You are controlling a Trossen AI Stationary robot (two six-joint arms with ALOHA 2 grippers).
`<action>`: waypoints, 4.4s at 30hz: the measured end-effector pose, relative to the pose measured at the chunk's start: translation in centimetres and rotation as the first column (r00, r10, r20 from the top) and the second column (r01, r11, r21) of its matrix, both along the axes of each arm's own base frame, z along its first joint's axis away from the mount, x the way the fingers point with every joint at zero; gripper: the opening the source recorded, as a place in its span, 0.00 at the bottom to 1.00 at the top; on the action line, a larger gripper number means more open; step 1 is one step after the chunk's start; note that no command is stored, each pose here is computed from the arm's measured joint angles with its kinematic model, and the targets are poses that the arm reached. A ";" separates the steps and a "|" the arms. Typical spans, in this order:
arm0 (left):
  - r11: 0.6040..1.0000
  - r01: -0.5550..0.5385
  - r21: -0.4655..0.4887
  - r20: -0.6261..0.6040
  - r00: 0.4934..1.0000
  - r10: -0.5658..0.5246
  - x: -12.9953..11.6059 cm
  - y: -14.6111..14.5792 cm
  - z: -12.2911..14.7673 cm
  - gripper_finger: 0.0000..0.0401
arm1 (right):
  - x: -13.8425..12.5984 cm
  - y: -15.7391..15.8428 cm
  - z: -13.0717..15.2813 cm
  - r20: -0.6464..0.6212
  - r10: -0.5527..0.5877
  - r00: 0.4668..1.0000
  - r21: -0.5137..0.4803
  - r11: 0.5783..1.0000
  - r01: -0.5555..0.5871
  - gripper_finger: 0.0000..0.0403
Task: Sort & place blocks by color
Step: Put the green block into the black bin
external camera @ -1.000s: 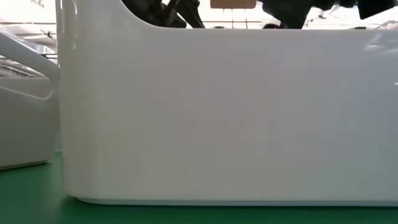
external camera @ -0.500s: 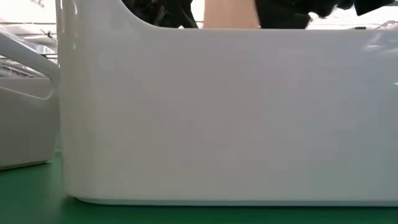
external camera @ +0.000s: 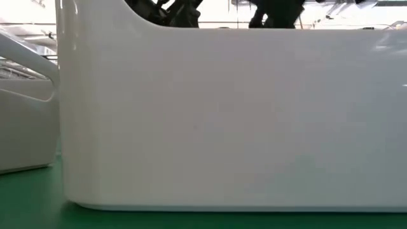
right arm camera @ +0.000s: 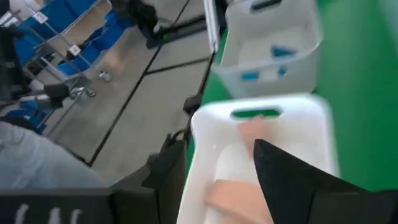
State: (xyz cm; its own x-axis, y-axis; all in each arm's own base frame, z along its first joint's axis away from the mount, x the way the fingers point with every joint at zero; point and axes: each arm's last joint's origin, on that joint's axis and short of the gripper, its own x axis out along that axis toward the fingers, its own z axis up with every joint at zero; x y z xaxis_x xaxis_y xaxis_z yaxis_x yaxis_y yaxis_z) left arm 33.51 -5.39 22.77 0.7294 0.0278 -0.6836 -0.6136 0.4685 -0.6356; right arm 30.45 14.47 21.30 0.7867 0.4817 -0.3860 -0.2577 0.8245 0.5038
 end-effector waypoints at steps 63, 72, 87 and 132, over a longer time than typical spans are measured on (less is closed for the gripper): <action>0.868 -0.129 0.479 -0.159 0.960 0.230 0.8 22.6 -8.7 0.78 | -12.8 -23.1 9.2 0.176 -0.915 0.364 -0.630 0.179 0.755 0.44; 0.884 -0.092 0.458 -0.163 0.969 0.186 0.5 23.7 -9.3 0.78 | -12.7 -23.2 9.3 0.185 -0.915 0.357 -0.622 0.173 0.764 0.44; 0.913 -0.116 0.392 -0.212 0.954 0.212 2.1 24.6 -10.5 0.55 | -12.6 -23.3 9.5 0.182 -0.910 0.373 -0.579 0.208 0.788 0.44; 0.904 -0.319 0.285 0.572 0.813 0.106 5.6 11.1 5.1 0.33 | -10.9 -22.1 10.9 -0.039 -0.789 0.613 0.127 0.604 0.786 0.56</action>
State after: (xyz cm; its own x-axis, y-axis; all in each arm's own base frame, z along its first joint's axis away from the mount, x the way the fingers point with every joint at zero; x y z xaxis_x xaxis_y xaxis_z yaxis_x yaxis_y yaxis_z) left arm 39.11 5.73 27.88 0.9172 0.3855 -0.1008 -0.3388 0.6212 -0.7066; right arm 19.53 -7.67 32.15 0.8906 -0.2876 -0.3523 0.4519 0.6468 0.6144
